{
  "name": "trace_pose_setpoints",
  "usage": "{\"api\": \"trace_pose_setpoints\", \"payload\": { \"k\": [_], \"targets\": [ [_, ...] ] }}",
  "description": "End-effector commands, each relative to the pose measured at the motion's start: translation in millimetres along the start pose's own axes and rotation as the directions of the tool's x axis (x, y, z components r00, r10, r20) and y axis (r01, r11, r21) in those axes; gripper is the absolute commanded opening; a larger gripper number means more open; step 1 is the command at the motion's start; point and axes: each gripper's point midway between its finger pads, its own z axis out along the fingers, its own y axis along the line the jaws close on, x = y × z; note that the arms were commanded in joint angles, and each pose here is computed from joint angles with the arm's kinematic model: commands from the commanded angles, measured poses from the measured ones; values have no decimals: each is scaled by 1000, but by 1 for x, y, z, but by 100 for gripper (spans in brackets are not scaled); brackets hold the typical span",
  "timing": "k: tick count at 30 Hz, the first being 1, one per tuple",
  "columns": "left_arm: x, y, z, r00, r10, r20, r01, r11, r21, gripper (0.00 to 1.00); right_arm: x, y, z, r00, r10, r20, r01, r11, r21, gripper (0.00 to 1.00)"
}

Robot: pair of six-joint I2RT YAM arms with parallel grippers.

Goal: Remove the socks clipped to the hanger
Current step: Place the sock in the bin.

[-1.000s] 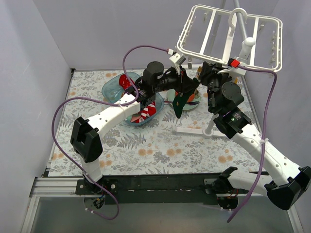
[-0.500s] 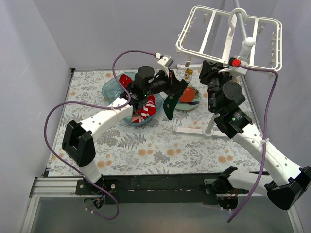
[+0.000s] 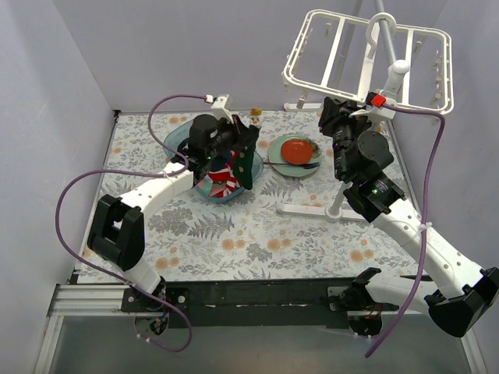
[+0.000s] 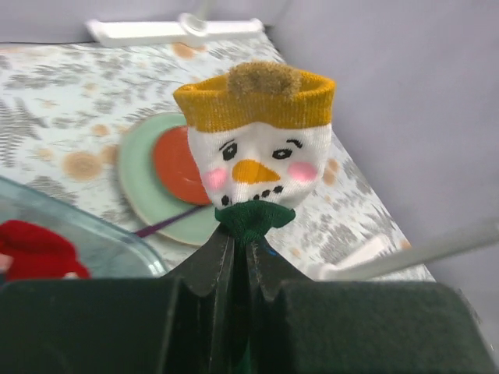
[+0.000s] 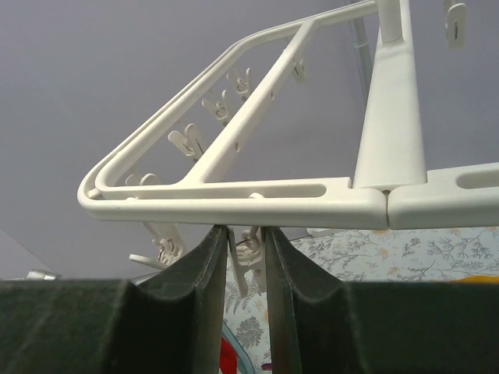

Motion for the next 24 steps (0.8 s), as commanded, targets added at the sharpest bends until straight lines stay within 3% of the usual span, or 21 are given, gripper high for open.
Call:
{"api": "trace_pose_setpoints", "payload": {
  "k": [1, 3, 7, 12, 18, 20, 21, 24],
  "targets": [
    [-37, 65, -4, 987, -53, 153, 77, 985, -154, 0, -36, 8, -3, 996, 62, 65, -61, 998, -26, 1],
    [-34, 94, 0, 981, -94, 171, 130, 969, -210, 0, -36, 8, -4, 997, 56, 62, -54, 998, -28, 1],
    [-21, 169, -2, 946, -235, 223, 305, 878, -369, 0, -34, 3, -7, 997, 48, 60, -47, 999, -21, 1],
    [13, 239, 4, 933, -273, 234, 358, 759, -544, 0, -32, 2, -10, 997, 48, 54, -46, 999, -24, 1],
    [50, 278, 3, 935, -282, 215, 352, 672, -651, 0, -33, 2, -12, 997, 51, 54, -49, 998, -35, 1],
    [47, 277, 4, 937, -276, 213, 347, 680, -645, 5, -31, 4, -10, 997, 56, 48, -55, 998, -37, 1],
    [44, 274, 3, 938, -273, 216, 347, 685, -641, 16, -31, 5, -10, 997, 60, 46, -58, 997, -42, 1],
    [31, 266, -2, 939, -252, 233, 343, 701, -625, 36, -30, 8, -9, 997, 65, 42, -63, 997, -47, 1]
  ]
}}
